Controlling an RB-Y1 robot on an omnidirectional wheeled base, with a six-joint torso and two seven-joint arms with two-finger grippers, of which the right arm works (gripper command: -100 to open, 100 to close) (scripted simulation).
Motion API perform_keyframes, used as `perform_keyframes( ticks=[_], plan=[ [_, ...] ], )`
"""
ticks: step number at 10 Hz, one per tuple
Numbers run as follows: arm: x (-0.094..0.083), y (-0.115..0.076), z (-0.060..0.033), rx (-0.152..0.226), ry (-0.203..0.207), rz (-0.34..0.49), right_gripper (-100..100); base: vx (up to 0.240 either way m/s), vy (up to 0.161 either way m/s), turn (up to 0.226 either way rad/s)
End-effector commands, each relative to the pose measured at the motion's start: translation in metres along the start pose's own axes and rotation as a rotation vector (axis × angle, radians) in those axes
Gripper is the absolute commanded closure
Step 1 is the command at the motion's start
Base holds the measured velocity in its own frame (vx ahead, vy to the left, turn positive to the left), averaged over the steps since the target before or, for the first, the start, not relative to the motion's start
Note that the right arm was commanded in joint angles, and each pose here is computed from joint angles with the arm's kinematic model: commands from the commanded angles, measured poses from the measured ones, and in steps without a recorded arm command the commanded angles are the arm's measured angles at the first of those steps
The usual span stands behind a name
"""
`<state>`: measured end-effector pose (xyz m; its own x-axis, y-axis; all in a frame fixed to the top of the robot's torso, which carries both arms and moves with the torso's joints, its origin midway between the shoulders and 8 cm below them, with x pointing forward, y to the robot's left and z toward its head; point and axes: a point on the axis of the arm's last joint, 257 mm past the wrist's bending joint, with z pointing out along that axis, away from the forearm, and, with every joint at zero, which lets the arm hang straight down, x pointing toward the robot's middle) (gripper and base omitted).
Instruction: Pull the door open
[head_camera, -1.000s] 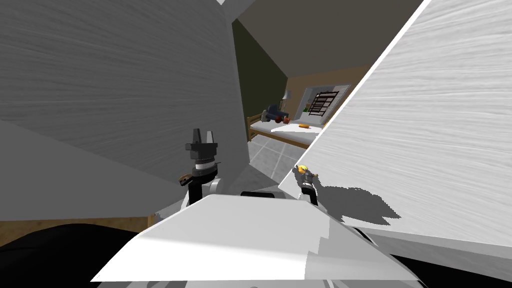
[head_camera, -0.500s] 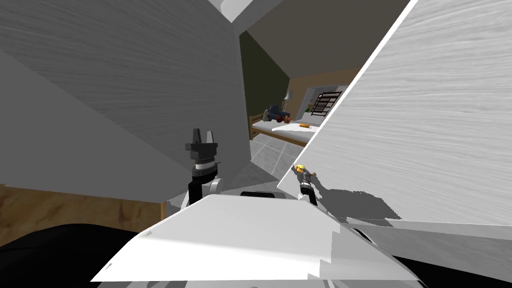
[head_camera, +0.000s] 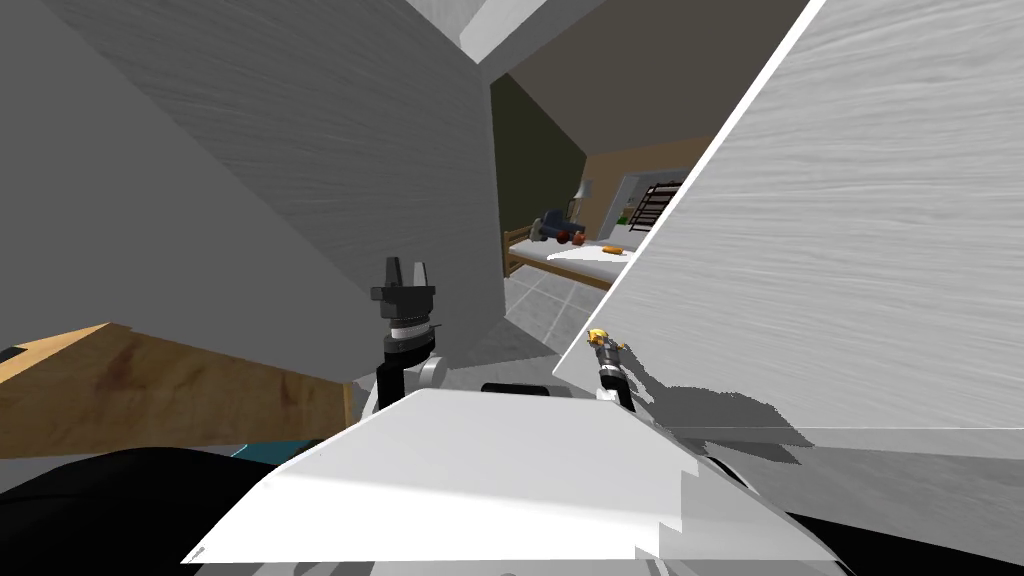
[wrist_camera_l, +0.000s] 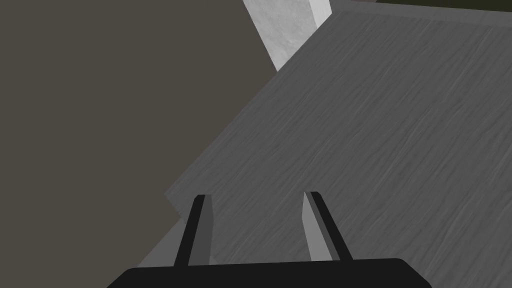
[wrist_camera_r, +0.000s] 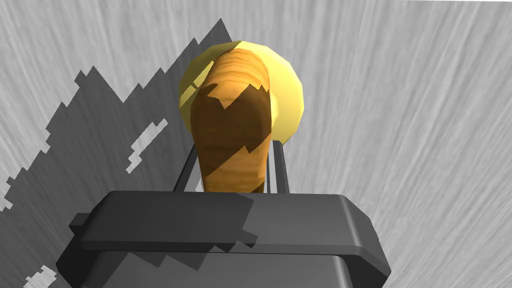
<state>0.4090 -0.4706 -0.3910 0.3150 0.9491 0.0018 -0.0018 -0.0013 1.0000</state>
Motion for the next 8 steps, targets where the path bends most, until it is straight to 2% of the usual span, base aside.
perform_keyframes(
  ticks=[1, 5, 7, 8],
  plan=[
    [0.002, -0.001, -0.0023, 0.001, 0.02, -0.001, 100, -0.22, -0.015, 0.101],
    [0.01, 0.0, -0.0072, 0.001, 0.078, -0.002, 100, -0.238, -0.021, 0.095],
    [0.013, -0.001, -0.0079, 0.003, 0.083, -0.001, 100, -0.157, -0.005, 0.049],
    [0.015, -0.004, -0.0147, 0.007, 0.113, -0.002, 100, -0.196, -0.022, 0.145]
  ],
)
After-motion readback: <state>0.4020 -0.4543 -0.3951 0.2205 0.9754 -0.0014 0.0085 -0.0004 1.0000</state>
